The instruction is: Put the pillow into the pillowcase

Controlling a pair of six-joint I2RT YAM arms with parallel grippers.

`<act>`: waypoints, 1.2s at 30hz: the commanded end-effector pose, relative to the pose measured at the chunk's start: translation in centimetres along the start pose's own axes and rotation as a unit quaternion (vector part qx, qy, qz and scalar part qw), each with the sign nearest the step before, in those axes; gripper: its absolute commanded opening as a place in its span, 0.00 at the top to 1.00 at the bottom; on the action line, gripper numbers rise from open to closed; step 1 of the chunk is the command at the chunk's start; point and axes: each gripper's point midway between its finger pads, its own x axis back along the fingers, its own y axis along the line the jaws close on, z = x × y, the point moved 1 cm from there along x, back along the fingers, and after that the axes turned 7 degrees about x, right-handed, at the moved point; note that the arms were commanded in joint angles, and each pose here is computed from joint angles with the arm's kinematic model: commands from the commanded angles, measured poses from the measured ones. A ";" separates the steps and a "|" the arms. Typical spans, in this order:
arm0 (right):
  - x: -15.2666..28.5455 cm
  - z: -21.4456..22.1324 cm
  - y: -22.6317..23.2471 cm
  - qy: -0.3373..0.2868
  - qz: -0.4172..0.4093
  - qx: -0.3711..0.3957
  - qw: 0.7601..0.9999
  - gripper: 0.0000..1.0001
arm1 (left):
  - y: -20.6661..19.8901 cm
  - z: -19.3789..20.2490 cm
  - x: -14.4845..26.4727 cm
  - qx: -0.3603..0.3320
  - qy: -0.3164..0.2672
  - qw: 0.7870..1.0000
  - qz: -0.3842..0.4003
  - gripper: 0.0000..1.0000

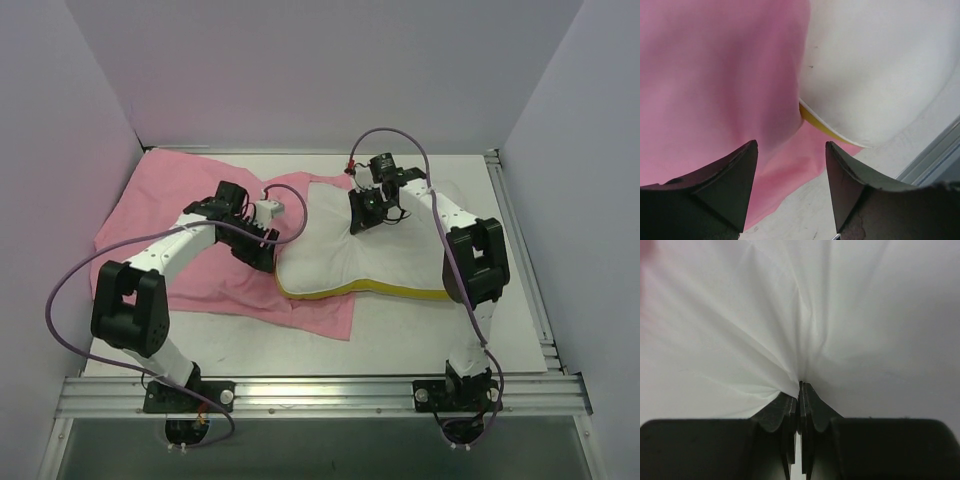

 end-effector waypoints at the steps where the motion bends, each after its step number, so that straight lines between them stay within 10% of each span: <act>1: 0.4 0.0 0.8 -0.005 -0.015 -0.022 1.000 1.00 | 1.3 -1.5 -1.7 -0.024 -0.028 0.998 -0.046 0.35; 7: 0.4 0.6 0.8 -0.002 -0.021 0.011 1.000 1.00 | 2.0 -3.0 -4.0 -0.039 -0.038 0.997 -0.061 0.49; 11: 0.5 0.6 0.2 -0.002 -0.009 0.009 1.000 1.00 | 0.7 -4.0 -3.0 -0.060 -0.042 0.997 -0.021 1.00; 27: 0.5 -4.0 -2.4 -0.071 0.067 -0.347 0.933 1.00 | -10.2 1.9 7.3 -0.154 0.060 0.943 0.290 1.00; 36: -0.1 -3.3 0.9 -0.091 0.093 -0.320 0.939 1.00 | -9.1 -4.0 4.8 -0.106 -0.008 0.965 0.241 1.00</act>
